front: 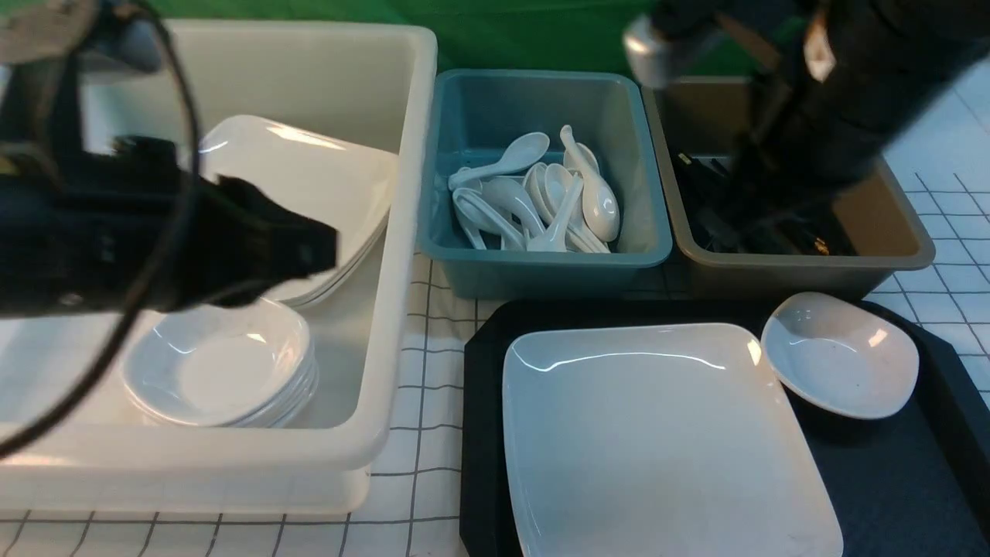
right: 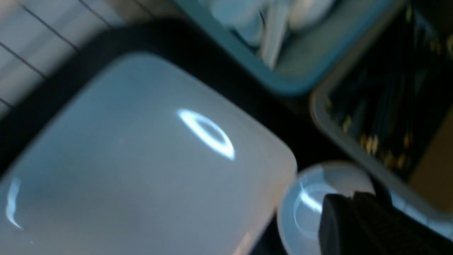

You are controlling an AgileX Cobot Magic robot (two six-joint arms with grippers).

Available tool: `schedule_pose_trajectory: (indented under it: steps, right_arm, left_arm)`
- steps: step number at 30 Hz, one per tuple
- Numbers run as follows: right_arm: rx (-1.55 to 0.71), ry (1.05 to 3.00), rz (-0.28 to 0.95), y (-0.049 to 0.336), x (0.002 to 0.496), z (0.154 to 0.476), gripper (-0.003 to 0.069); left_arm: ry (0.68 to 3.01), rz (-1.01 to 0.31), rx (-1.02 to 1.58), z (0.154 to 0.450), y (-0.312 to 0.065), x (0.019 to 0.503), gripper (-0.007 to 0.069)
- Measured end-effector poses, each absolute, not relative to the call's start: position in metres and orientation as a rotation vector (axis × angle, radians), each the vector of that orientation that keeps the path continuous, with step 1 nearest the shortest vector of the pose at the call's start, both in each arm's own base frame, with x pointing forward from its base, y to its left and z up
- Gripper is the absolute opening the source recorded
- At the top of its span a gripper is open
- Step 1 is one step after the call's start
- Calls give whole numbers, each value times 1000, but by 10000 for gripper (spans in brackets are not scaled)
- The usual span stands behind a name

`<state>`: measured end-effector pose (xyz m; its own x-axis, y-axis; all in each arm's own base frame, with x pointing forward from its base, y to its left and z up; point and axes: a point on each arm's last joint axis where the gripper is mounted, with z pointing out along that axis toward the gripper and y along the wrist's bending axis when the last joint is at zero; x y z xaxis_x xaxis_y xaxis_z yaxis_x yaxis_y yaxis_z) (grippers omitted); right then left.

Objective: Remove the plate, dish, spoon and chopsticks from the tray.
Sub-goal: Use the right arm to grab a small plate from the dinner plate

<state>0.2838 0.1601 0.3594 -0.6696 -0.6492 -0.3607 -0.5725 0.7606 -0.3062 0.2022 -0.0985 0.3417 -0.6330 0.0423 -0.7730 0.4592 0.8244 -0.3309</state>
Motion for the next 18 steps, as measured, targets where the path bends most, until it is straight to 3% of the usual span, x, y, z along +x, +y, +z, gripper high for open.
schedule_pose_trajectory:
  steps: [2, 3, 4, 8, 11, 18]
  right_arm:
    - [-815, 2642, -276, 118, 278, 332, 201]
    - [-820, 2649, -279, 118, 277, 330, 212]
    - [-796, 2701, -291, 105, 274, 312, 313]
    - [-868, 2752, -291, 91, 271, 262, 450]
    - [-970, 2736, -298, 91, 273, 235, 481]
    - [-1084, 2695, -403, 91, 291, 205, 489]
  left_arm:
    - [2216, -692, 529, 324, -138, 204, -12]
    - [2218, -696, 538, 322, -141, 204, -12]
    - [2236, -717, 600, 313, -159, 205, -12]
    - [2310, -735, 773, 291, -200, 206, -13]
    - [2350, -734, 857, 284, -214, 207, -13]
    - [2380, -714, 901, 279, -215, 208, -13]
